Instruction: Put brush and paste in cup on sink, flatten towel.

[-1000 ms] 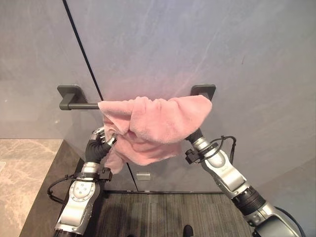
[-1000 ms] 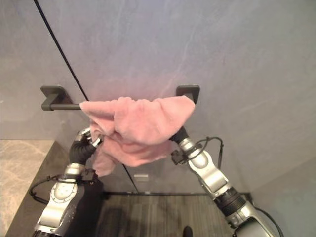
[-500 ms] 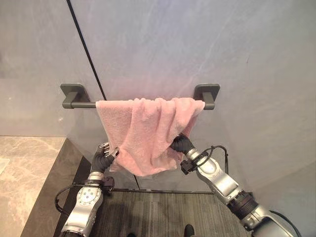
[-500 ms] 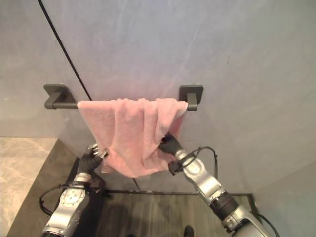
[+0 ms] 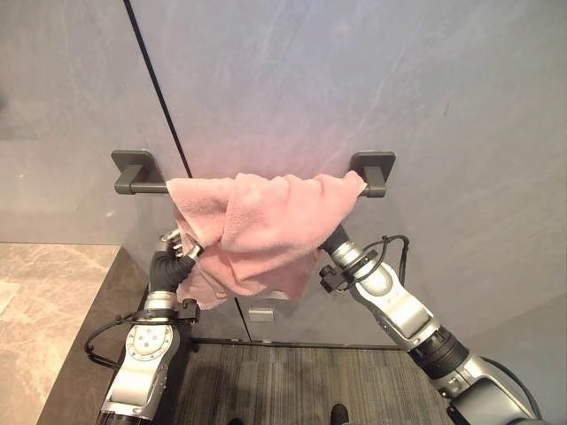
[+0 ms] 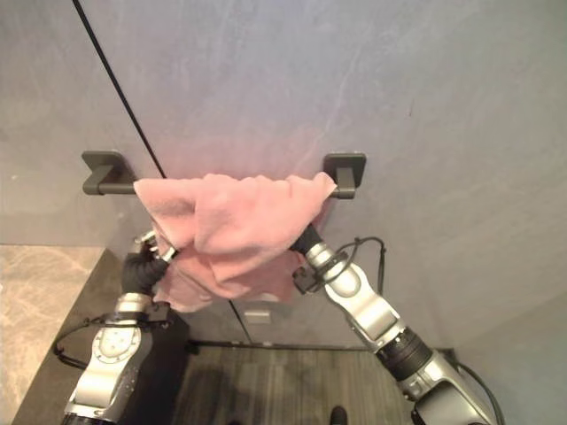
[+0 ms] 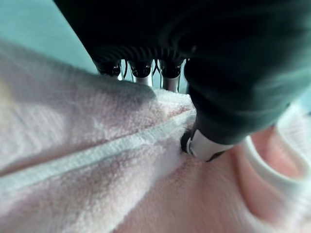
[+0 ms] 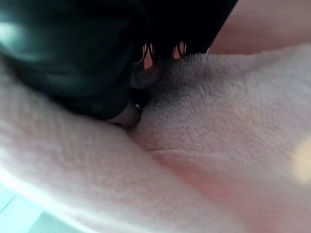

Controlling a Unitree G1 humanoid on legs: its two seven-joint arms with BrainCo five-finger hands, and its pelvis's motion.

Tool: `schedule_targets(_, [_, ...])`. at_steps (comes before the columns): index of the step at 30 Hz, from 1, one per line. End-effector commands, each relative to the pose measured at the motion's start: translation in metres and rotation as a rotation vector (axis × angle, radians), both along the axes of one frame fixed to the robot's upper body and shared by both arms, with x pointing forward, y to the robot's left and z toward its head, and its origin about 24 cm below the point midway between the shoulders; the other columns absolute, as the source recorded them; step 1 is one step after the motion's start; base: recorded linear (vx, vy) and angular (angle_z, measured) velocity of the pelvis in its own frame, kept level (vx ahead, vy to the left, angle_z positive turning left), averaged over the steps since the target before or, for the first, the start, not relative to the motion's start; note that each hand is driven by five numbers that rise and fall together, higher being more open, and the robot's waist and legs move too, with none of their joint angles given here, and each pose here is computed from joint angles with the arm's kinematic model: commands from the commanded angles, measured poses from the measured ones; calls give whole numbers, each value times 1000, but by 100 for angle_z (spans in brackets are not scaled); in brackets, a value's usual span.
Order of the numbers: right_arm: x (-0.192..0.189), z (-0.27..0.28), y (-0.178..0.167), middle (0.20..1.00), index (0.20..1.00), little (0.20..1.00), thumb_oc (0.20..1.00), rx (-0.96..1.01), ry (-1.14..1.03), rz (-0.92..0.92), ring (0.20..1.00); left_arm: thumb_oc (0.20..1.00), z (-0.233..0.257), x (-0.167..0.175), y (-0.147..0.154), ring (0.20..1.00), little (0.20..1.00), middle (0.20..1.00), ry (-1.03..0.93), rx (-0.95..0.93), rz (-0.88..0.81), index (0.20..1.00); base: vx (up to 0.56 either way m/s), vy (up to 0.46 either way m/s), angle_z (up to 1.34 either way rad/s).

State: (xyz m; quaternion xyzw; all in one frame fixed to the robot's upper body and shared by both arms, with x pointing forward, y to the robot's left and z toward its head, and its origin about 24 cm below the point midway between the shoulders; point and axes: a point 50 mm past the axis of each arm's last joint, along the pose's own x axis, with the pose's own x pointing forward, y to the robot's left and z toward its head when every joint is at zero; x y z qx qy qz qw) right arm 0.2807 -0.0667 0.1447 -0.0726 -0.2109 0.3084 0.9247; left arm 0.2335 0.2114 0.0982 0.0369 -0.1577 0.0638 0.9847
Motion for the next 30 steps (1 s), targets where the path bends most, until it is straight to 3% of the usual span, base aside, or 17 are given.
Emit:
schedule_targets(1, [-11,63,12,200,200,200,200,218,-235,109,200,200,45,1,10,200,200,200,-227,55,-3,200,0,0,0])
schedule_targets(11, [-25,90,21,200,200,200,200,225,-362,194,200,200,55,-6,12,200,200,200,-306,-58,6,200,0,0,0])
schedule_targets(22, [-10,57,25,200,200,200,200,45,-265,145,200,200,-13,-3,28,200,200,200,-6,-212,103,200,0,0,0])
schedule_targets(30, [-2,25,18,200,200,200,200,-13,-151,82,200,200,-51,1,13,200,200,200,197,-154,23,200,0,0,0])
